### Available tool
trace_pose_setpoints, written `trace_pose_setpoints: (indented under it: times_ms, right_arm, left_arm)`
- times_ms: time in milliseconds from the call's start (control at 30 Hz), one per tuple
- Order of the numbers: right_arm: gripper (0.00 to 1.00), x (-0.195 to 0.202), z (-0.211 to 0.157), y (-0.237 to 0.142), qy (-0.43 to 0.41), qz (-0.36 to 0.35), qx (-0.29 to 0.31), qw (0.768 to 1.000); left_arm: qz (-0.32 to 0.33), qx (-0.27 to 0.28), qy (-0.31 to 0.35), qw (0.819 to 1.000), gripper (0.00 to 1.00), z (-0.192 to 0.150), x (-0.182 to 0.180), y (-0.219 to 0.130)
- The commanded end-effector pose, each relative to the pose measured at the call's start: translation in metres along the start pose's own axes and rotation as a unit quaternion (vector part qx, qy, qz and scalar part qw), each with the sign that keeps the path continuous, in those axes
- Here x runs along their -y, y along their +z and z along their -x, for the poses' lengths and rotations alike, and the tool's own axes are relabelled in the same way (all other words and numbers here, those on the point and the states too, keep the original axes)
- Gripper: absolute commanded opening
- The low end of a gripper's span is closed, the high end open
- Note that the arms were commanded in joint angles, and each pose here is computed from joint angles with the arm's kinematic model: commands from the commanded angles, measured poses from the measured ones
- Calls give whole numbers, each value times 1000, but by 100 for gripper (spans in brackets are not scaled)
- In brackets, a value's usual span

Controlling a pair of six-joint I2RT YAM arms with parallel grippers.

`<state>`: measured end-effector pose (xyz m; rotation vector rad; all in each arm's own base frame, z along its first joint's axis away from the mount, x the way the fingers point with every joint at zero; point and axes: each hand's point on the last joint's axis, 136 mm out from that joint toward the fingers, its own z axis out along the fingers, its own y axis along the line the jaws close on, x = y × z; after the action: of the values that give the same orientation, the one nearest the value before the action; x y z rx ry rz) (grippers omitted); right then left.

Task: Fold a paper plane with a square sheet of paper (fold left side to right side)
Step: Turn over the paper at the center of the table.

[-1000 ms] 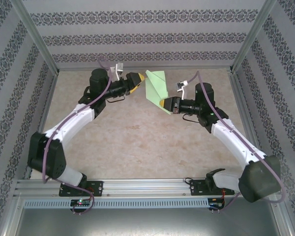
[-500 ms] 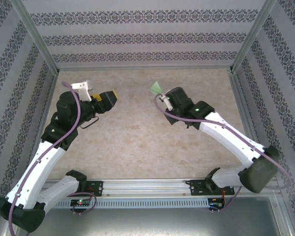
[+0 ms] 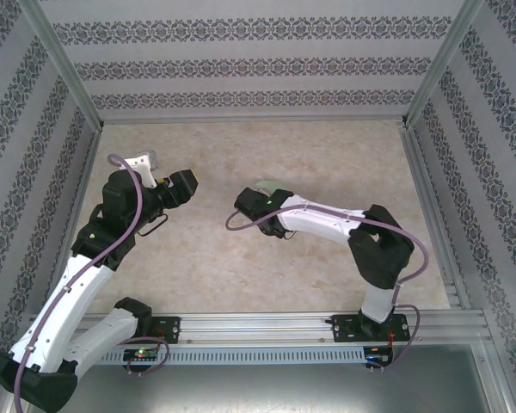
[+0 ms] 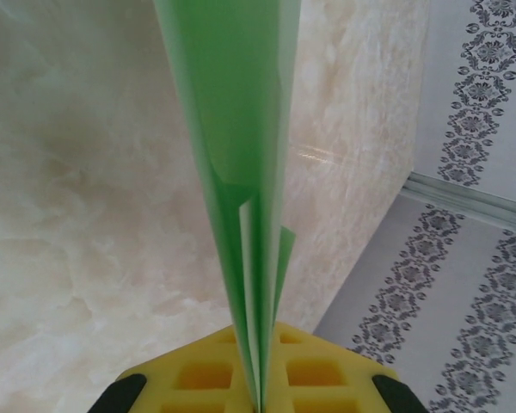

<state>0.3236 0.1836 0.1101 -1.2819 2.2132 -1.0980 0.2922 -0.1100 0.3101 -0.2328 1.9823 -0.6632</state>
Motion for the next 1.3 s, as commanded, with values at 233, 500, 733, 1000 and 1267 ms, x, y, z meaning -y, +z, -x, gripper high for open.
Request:
trace_pose_setpoints:
  times_ms: [233,500,733,1000,1267]
  right_arm:
    - [11,-37,-5,9,-82,-33,-58,994]
    - [16,-77,-9,-1,-108,28,-56,992]
    - [41,-93,-12,-24,-86,111,-28,990]
    - [66,-99,-14,-67,-31,235,28,971]
    - [84,-84,-10,-117,70,359,137,920]
  left_arm:
    - [7,-5,9,1000,85,-3,-6,5]
    - [3,-12,8,1000,85,-5,-4,9]
    - [1,-19,6,1000,85,-7,-4,12]
    - [-7,-41,-12,999,86,-16,-3,26]
    - [-41,-75,-38,996,85,-33,3,49]
